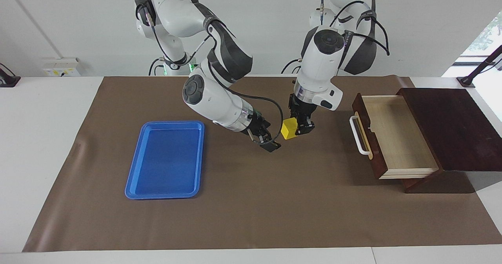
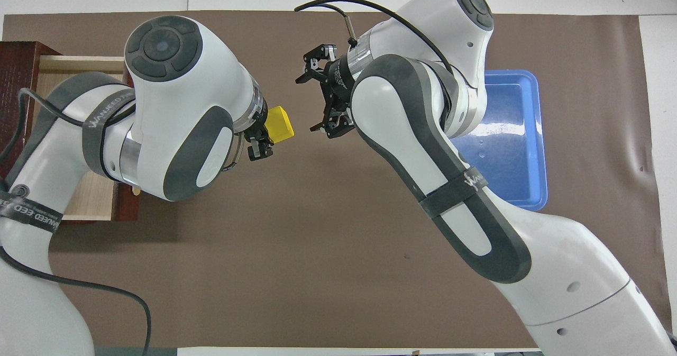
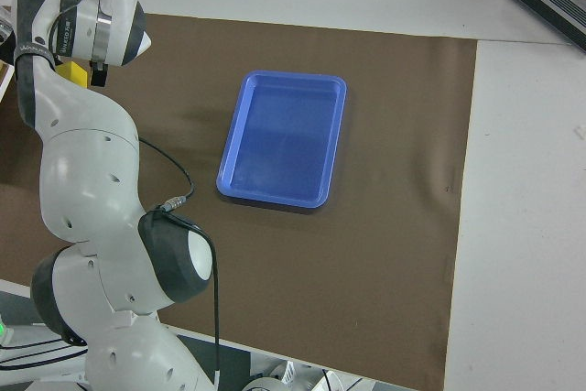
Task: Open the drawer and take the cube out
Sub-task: 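Move the open right gripper toward the cube held by the left gripper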
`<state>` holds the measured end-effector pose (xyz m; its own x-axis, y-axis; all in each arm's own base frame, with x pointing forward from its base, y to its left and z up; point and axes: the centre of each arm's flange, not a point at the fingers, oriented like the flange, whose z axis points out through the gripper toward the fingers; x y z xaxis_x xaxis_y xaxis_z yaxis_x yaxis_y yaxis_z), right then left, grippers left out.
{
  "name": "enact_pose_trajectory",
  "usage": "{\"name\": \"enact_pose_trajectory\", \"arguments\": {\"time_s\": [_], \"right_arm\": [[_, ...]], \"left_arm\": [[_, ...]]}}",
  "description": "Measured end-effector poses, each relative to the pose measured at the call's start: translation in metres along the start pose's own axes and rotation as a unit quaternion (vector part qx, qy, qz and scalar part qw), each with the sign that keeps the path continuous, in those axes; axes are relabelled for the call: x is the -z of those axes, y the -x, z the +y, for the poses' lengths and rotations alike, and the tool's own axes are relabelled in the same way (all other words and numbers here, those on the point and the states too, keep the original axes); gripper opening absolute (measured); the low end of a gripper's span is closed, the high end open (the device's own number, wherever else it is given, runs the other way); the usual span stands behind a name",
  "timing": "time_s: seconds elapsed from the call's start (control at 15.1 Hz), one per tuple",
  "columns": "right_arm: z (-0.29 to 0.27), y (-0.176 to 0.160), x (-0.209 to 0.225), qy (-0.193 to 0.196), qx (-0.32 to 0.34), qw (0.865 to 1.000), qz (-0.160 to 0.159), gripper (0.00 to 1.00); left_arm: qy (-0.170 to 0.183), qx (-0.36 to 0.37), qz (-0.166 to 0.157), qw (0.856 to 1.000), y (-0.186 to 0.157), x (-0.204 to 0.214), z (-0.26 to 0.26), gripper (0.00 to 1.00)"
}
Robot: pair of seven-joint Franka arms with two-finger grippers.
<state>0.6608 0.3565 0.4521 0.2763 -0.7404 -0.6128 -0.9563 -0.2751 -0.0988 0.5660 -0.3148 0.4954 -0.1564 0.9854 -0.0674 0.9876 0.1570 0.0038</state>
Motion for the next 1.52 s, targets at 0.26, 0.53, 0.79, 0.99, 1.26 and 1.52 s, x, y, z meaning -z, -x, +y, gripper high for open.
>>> {"name": "enact_pose_trajectory", "arguments": {"time_s": [0.26, 0.53, 0.79, 0.99, 1.26, 1.52], "right_arm": [[0.001, 0.009, -0.006, 0.006, 0.007, 1.000, -0.002, 0.97], [0.004, 0.019, -0.012, 0.014, 0.015, 1.000, -0.002, 0.97], [0.007, 0.028, -0.018, 0.021, 0.021, 1.000, 0.000, 0.97], [0.008, 0.029, -0.019, 0.021, 0.011, 1.000, 0.001, 0.97], [0.009, 0.034, -0.023, 0.024, 0.009, 1.000, 0.000, 0.97], [0.011, 0.039, -0.027, 0.027, 0.013, 1.000, 0.002, 0.97]], "left_arm": [[0.003, 0.006, 0.005, 1.000, -0.002, -0.001, 0.001, 0.56], [0.006, 0.005, 0.012, 1.000, -0.003, -0.003, 0.002, 0.56], [0.008, 0.004, 0.016, 1.000, -0.004, -0.004, 0.003, 0.56], [0.008, 0.004, 0.017, 1.000, -0.004, -0.004, 0.003, 0.56], [0.008, 0.004, 0.017, 1.000, -0.004, -0.004, 0.003, 0.56], [0.008, 0.004, 0.017, 1.000, -0.004, -0.005, 0.003, 0.56]]}}
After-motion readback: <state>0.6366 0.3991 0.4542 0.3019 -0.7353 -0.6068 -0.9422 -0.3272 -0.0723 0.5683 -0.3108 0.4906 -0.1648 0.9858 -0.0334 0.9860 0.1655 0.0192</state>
